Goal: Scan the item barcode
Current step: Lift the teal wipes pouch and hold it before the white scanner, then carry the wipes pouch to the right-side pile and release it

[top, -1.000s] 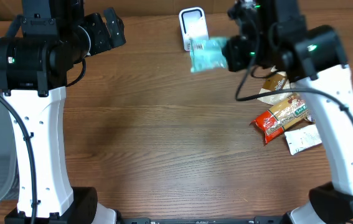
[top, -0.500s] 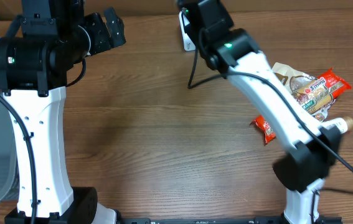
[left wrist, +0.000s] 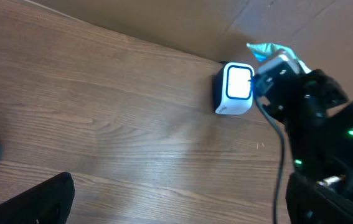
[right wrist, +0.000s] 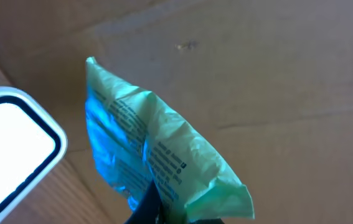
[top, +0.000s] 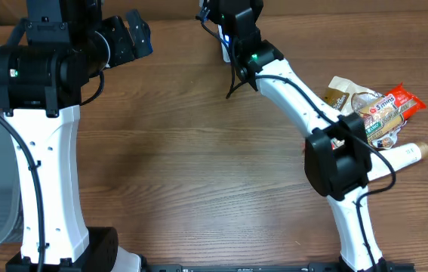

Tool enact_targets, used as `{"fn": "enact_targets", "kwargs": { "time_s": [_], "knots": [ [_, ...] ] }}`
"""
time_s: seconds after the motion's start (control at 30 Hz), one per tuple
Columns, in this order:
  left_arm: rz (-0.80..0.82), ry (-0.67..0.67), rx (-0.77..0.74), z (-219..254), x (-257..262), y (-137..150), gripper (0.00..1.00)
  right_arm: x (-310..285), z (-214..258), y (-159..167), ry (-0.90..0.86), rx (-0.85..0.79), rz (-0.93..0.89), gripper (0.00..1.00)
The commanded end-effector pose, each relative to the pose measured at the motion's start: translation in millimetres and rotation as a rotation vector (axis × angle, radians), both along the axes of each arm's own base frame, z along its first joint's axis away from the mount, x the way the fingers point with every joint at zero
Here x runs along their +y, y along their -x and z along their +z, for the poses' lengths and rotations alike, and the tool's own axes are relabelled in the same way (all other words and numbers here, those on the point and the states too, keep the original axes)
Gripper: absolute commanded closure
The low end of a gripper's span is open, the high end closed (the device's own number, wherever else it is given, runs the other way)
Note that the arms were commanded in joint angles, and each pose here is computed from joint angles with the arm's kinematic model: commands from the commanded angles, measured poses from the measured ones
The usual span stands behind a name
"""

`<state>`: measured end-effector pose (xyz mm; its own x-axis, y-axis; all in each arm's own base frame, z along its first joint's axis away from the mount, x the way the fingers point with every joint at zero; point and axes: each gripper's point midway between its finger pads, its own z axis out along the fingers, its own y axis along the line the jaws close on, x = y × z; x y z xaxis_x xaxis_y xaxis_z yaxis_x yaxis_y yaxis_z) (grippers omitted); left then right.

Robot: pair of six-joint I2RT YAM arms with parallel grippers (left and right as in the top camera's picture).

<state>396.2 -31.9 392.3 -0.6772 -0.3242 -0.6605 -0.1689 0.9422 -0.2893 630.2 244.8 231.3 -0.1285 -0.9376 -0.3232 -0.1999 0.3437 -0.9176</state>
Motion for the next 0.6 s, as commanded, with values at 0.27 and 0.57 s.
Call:
{"fn": "enact_targets", "kwargs": {
  "time_s": [0.27,0.57],
  "knots": [
    [0.019,0.004,-0.003,0,2,-2,0.01,-15,-17,-11,0.073,-0.063,-0.133,0.96],
    [0.019,0.004,-0.003,0,2,-2,0.00,-6,-41,-5,0.066,-0.002,-0.132,0.96]
  ]
}}
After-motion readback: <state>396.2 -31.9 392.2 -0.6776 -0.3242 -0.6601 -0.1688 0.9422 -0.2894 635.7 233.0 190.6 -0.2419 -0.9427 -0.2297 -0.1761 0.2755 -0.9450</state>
